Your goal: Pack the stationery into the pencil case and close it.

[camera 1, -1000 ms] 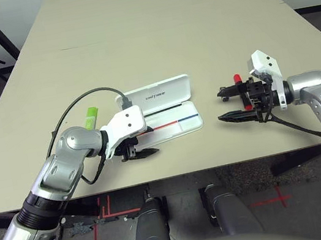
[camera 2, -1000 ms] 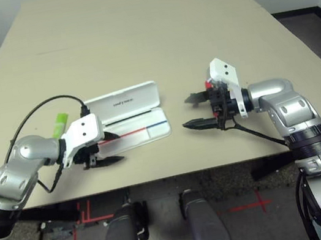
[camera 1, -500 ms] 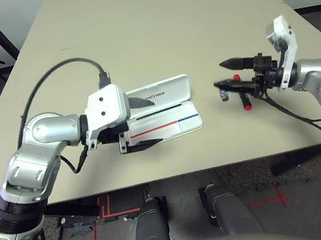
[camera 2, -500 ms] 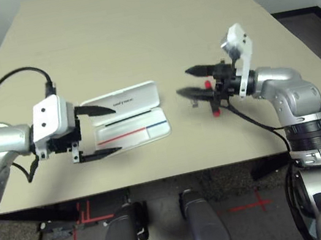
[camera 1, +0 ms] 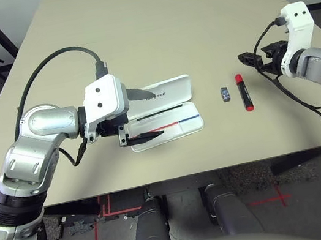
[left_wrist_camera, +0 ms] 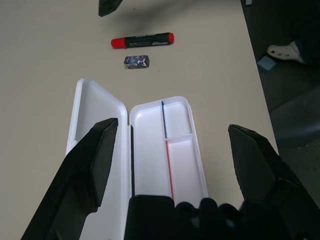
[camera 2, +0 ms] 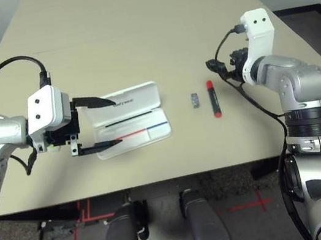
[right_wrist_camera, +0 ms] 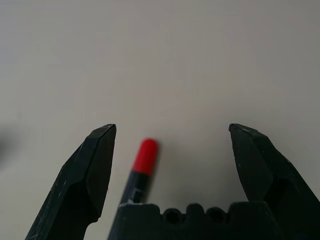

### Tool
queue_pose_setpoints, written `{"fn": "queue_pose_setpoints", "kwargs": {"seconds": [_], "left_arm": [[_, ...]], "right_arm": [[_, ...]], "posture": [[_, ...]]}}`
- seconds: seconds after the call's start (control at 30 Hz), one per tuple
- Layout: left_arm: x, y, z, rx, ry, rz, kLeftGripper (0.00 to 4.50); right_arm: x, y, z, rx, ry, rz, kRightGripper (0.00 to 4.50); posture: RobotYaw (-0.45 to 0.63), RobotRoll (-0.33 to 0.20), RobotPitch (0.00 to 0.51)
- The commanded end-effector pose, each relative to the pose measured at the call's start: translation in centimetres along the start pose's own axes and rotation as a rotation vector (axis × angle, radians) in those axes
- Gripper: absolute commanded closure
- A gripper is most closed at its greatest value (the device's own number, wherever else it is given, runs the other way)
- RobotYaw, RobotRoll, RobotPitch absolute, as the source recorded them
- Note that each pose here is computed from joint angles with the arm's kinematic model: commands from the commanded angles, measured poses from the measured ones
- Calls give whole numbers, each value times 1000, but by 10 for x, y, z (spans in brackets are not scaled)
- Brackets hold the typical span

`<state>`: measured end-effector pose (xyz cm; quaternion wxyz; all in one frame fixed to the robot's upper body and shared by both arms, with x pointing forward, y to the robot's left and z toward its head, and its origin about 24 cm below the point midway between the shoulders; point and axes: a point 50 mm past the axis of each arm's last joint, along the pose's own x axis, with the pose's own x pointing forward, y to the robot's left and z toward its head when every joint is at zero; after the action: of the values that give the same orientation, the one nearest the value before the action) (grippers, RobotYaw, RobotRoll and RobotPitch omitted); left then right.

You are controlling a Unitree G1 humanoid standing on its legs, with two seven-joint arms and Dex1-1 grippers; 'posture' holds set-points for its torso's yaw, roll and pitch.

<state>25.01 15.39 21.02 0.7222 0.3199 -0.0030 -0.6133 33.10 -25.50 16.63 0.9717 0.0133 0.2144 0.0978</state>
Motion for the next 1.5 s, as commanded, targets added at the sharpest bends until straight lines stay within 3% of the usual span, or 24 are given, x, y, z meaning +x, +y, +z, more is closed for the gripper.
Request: {"fn": "queue_pose_setpoints", "kwargs": {"seconds": [0.03, 0.2, 0.47, 0.83, 0.93, 1.23, 1.5], "left_arm": [[3, -2, -1, 1, -4, -27, 45], [4, -3, -1, 3, 2, -27, 45], [4, -2, -1, 11, 12, -25, 45], [5, -3, -1, 13, 18, -23, 45], [5, -3, -2, 13, 20, -22, 0], [4, -4, -3, 12, 27, -18, 0], [3, -4, -4, 9, 30, -18, 0]], "right_arm": [[-1, 3, -2, 10, 47, -2, 0], [3, 10, -7, 19, 73, 40, 0], [17, 17, -37, 43, 170, 66, 0], [21, 7, -57, 60, 239, 33, 0], [21, 4, -57, 65, 235, 21, 657], [14, -12, -35, 44, 188, -2, 3971], [2, -16, -4, -95, 119, 74, 4009]], "posture": [[-107, 0, 141], [-98, 0, 140], [-88, 0, 138], [-82, 0, 139], [-82, 0, 138], [-79, 0, 136], [-80, 0, 134]]}}
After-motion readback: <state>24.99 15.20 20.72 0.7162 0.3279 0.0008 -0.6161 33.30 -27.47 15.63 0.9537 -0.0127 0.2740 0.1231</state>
